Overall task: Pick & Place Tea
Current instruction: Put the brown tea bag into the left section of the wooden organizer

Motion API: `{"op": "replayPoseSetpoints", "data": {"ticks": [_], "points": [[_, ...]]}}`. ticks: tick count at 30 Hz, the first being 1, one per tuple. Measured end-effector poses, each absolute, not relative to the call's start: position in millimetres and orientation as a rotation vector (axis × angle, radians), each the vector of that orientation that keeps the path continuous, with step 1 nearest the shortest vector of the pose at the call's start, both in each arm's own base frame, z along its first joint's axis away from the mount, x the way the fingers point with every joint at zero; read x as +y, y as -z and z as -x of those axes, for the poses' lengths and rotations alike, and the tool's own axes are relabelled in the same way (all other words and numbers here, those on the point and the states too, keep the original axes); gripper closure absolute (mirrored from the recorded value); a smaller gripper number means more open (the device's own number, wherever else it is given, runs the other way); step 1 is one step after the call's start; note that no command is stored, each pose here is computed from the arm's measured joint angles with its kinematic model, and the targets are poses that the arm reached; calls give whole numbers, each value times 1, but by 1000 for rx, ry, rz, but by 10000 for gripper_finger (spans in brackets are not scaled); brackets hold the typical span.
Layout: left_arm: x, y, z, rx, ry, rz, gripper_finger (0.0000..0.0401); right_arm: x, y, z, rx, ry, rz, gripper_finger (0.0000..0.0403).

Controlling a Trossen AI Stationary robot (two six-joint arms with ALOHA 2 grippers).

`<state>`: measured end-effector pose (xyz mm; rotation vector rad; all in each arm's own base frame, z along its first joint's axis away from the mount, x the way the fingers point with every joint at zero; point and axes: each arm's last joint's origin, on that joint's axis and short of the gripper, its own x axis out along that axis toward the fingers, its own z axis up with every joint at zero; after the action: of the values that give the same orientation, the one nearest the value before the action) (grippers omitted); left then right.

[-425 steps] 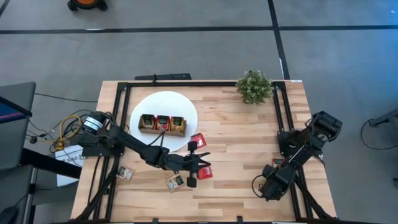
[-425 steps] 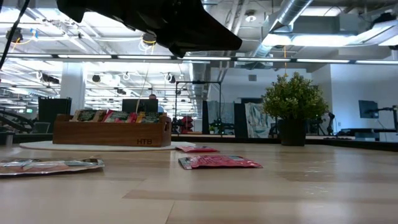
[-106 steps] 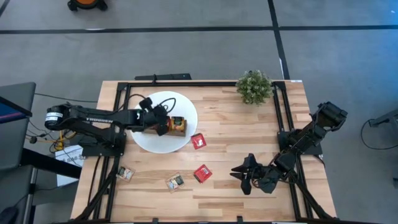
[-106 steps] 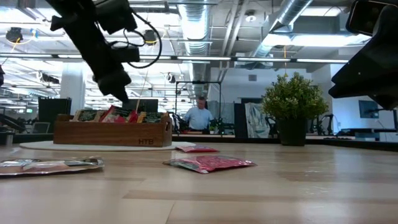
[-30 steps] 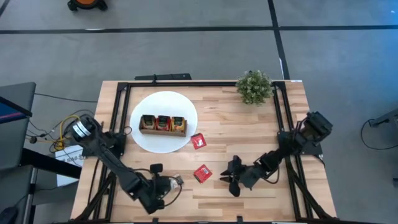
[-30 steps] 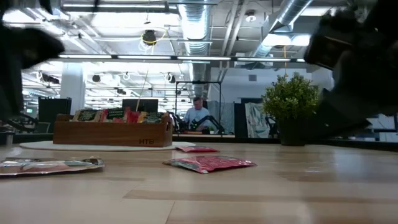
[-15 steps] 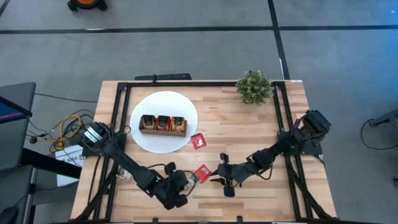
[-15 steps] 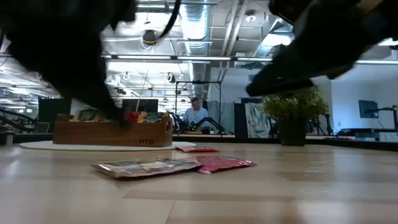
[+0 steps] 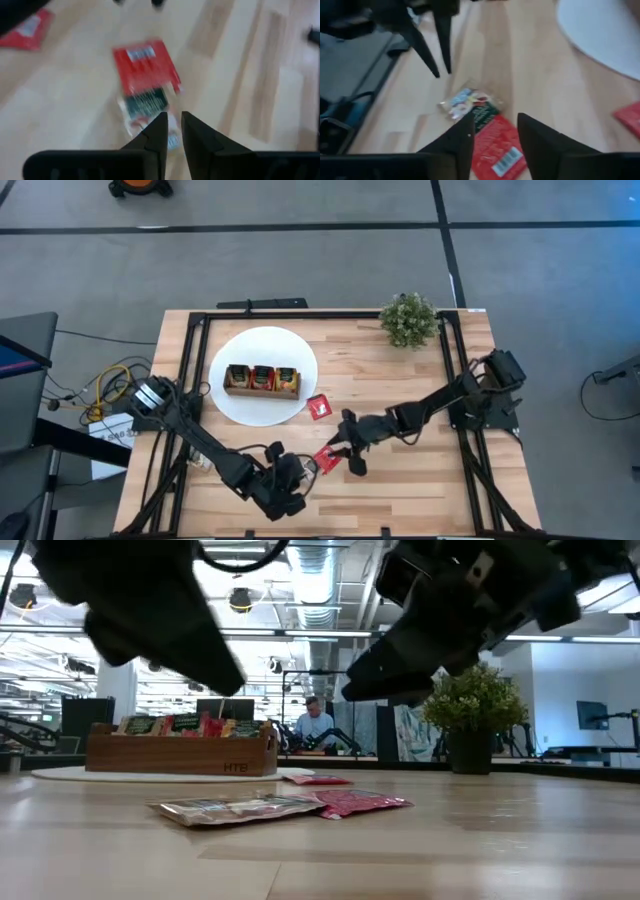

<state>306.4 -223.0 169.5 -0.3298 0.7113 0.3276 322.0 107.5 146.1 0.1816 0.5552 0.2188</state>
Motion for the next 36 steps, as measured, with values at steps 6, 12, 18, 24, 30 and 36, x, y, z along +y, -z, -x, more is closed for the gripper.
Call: {"op": "replayPoseSetpoints", "data": {"ticks": [6,12,18,24,30,36], "points": [[-228,-146,-308,817,-317,397,349,108,-144,-341,634,-365,-203,199],[-221,-119,-315,851,-383,350,364,128,-130,-371,829,-570,-266,180],[-217,-112,-322,800,-419,308,366,131,-123,-378,1012,-544,-336,183],[-216,-112,-326,787,-383,258,366,126,-125,-378,1043,-399,-385,194],[-215,-111,-327,776,-374,186,367,124,-120,-375,1086,-296,-424,212],[-215,-99,-328,734,-422,102,367,123,-115,-374,1045,-282,-481,235]]}}
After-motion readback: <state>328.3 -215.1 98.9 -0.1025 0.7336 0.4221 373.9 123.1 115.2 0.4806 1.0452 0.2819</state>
